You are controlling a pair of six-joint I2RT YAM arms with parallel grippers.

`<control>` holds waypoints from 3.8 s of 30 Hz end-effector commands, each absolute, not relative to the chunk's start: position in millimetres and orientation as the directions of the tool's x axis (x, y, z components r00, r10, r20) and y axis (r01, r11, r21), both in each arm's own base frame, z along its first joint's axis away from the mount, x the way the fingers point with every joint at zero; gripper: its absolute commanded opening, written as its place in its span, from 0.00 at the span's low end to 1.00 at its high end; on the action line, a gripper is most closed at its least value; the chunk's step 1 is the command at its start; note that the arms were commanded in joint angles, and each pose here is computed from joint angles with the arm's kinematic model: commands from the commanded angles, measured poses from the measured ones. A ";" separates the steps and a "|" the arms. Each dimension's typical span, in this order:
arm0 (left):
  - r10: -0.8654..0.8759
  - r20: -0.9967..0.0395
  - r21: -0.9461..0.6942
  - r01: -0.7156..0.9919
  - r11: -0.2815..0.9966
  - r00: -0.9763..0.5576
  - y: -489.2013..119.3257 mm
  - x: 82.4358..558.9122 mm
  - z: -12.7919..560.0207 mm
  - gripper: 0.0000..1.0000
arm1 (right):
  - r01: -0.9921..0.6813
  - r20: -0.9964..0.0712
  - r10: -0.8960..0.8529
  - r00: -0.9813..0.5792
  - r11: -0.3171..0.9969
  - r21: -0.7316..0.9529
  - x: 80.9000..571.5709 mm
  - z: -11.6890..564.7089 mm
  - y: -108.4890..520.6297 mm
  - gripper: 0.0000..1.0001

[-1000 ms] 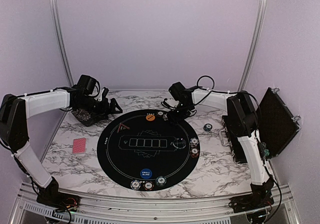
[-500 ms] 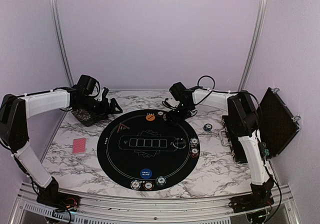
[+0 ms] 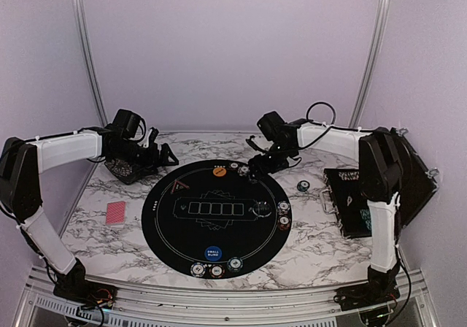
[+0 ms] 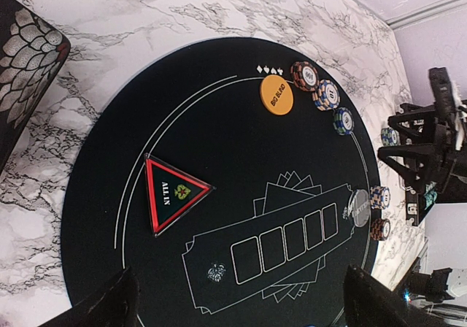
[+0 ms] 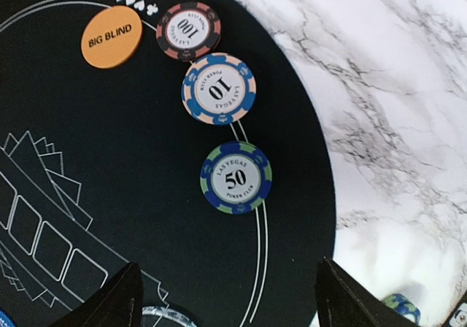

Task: Distribute texas hold em gaming equipment
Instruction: Place the poker chips pile in the big blind area, then pick up the pile of poker chips from the center of the board.

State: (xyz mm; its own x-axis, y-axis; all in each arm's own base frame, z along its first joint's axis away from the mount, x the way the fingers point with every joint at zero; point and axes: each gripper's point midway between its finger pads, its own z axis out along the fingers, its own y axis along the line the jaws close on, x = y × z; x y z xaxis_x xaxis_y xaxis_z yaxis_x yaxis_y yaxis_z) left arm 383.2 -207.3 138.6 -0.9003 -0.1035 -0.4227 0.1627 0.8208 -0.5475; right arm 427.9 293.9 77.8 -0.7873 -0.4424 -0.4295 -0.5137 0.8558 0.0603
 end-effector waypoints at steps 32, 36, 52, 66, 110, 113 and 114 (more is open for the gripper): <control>-0.107 -0.433 -0.539 0.162 0.826 -0.895 -205.3 384.3 140.0 0.99 | -0.045 -0.360 -0.040 -0.932 0.999 0.006 420.0 51.9 129.5 0.73; -0.107 -0.434 -0.540 0.163 0.826 -0.895 -205.5 384.4 140.3 0.99 | -0.045 -0.351 -0.036 -0.936 0.999 0.017 421.8 46.5 131.1 0.72; -0.108 -0.436 -0.538 0.163 0.827 -0.893 -205.2 384.6 140.8 0.99 | -0.038 -0.309 -0.031 -0.950 0.999 0.017 431.2 22.6 130.3 0.65; -0.109 -0.436 -0.538 0.162 0.828 -0.893 -204.8 384.8 140.5 0.99 | -0.039 -0.289 -0.031 -0.957 0.999 0.024 427.6 19.1 131.4 0.43; -0.109 -0.431 -0.542 0.160 0.825 -0.896 -205.5 383.7 140.1 0.99 | -0.103 -0.343 -0.093 -0.935 0.995 0.012 428.9 59.5 159.7 0.18; -0.108 -0.432 -0.542 0.162 0.824 -0.895 -205.7 383.9 140.5 0.99 | -0.112 -0.340 -0.104 -0.935 0.994 0.006 424.4 61.2 162.6 0.18; -0.108 -0.433 -0.542 0.163 0.824 -0.895 -205.7 383.9 141.2 0.99 | -0.115 -0.341 -0.106 -0.934 0.993 0.005 423.0 62.3 163.4 0.18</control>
